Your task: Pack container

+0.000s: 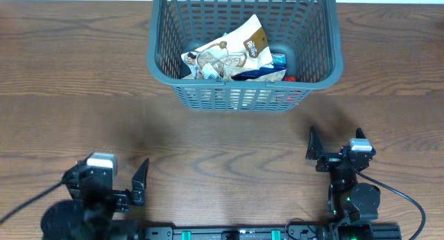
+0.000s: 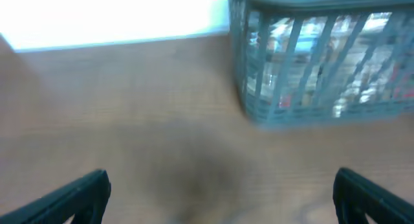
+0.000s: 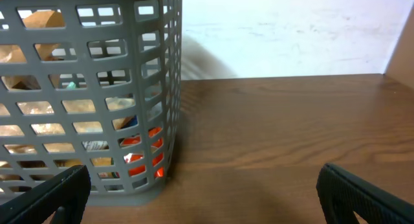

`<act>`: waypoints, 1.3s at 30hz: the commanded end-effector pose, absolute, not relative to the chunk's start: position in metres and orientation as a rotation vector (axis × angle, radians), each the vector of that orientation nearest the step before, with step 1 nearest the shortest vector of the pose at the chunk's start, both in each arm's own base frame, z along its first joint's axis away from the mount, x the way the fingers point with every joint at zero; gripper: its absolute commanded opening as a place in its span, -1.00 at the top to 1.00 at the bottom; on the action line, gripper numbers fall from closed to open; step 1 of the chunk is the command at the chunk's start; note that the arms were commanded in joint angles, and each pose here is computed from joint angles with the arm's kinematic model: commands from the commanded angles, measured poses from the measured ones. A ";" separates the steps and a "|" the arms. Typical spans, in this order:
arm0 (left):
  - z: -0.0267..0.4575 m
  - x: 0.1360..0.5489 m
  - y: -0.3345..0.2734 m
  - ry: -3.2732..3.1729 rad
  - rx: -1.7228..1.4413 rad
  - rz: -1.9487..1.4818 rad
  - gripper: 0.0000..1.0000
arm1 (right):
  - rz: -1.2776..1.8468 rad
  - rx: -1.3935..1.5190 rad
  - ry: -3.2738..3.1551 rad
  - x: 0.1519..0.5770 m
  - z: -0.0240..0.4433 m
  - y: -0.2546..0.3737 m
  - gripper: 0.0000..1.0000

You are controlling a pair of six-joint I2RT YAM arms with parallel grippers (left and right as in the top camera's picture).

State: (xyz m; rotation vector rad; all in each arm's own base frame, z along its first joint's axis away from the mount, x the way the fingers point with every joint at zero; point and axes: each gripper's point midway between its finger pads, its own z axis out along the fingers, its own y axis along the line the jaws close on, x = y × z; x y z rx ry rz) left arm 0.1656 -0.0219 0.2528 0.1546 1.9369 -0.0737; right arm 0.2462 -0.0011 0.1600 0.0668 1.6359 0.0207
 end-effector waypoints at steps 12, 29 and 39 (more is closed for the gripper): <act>0.249 0.229 -0.016 1.504 0.038 -0.078 -0.97 | 0.013 0.058 1.638 0.246 0.158 -0.002 -0.98; 0.158 0.248 -0.007 1.641 0.002 -0.023 -0.97 | 0.013 0.058 1.638 0.246 0.158 -0.002 -0.99; 0.131 0.244 0.008 1.749 -0.055 0.062 -0.97 | 0.012 0.057 1.637 0.246 0.158 -0.002 -0.98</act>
